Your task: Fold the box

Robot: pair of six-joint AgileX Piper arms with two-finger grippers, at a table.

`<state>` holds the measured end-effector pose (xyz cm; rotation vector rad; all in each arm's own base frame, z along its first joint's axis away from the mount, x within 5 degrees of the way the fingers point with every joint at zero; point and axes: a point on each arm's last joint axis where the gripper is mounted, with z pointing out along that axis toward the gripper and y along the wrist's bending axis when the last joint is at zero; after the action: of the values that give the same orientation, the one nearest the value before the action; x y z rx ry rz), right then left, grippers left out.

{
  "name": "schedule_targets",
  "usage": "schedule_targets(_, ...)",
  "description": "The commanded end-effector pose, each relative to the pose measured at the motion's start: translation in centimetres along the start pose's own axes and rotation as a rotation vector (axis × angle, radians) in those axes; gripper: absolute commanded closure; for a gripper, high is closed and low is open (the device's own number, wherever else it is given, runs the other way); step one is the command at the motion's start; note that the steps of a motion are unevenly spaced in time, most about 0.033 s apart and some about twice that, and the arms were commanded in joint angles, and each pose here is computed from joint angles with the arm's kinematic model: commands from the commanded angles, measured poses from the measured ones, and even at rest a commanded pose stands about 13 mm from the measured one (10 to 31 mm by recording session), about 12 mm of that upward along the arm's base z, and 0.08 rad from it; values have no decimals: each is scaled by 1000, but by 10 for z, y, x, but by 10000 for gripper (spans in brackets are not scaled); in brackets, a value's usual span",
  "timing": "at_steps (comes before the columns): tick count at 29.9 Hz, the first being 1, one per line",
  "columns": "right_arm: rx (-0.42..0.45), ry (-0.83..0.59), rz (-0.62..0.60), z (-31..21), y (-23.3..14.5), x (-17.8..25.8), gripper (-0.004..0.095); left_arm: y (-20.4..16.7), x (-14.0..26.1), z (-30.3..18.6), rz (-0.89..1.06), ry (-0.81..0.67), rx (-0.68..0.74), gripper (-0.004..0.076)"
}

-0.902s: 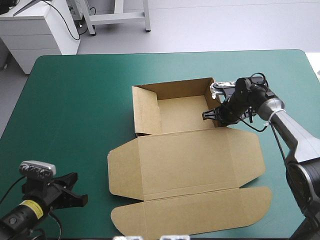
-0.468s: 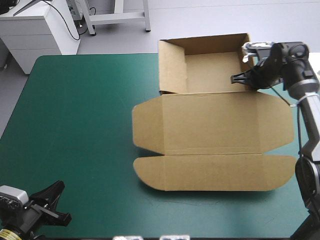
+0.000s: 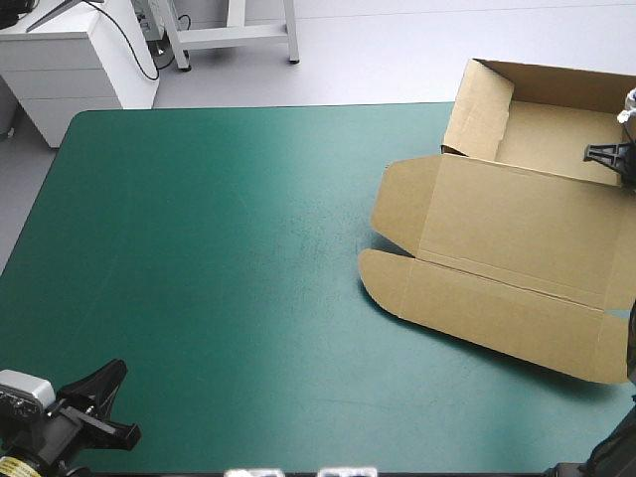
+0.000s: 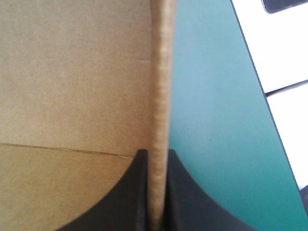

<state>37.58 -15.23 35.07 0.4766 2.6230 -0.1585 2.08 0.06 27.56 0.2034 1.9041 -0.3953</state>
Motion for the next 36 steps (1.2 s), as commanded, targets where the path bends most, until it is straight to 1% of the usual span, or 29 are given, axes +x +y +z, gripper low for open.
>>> schedule_targets(1,15,-68,20,-8,-16,-8,911,-2,-12,-2,6,-71,19,732)
schedule_targets(4,21,-14,19,13,-25,-7,829,-2,-12,-2,6,-71,19,732)
schedule_targets(5,22,-5,19,16,-28,-6,776,-2,-12,-2,10,-72,15,732)
schedule_targets(7,8,7,29,21,-32,-6,636,-2,-12,-2,10,-72,15,732)
schedule_targets(9,2,13,40,21,-34,-5,472,-2,-12,-2,10,-72,15,732)
schedule_targets(12,1,25,47,21,-35,-4,279,-2,-12,-2,10,-72,15,732)
schedule_targets(14,-3,47,56,21,-34,-2,217,-2,-12,-2,10,-72,15,732)
schedule_targets(15,-6,57,56,19,-34,-1,208,-2,-12,-2,10,-72,15,732)
schedule_targets(17,-26,45,62,10,-32,0,210,-2,-12,-2,10,-72,15,732)
schedule_targets(20,-48,-15,67,-17,-28,0,223,-2,-12,-2,12,-71,13,732)
schedule_targets(22,-80,-73,70,-43,-24,2,291,-2,-12,-2,12,-71,13,732)
schedule_targets(25,-146,-185,57,-95,-15,11,482,-2,-12,-2,12,-71,13,732)
schedule_targets(26,-190,-222,39,-114,-10,16,570,-2,-12,-2,12,-71,13,732)
schedule_targets(29,-376,-338,-43,-160,13,33,881,-2,-12,-2,12,-71,13,732)
schedule_targets(30,-422,-370,-91,-172,21,41,921,-2,-12,-2,12,-71,13,732)
schedule_targets(32,-470,-406,-148,-188,37,58,913,-2,-12,-2,12,-71,13,732)
schedule_targets(36,-519,-493,-279,-209,66,102,913,-2,-12,-2,12,-71,13,732)
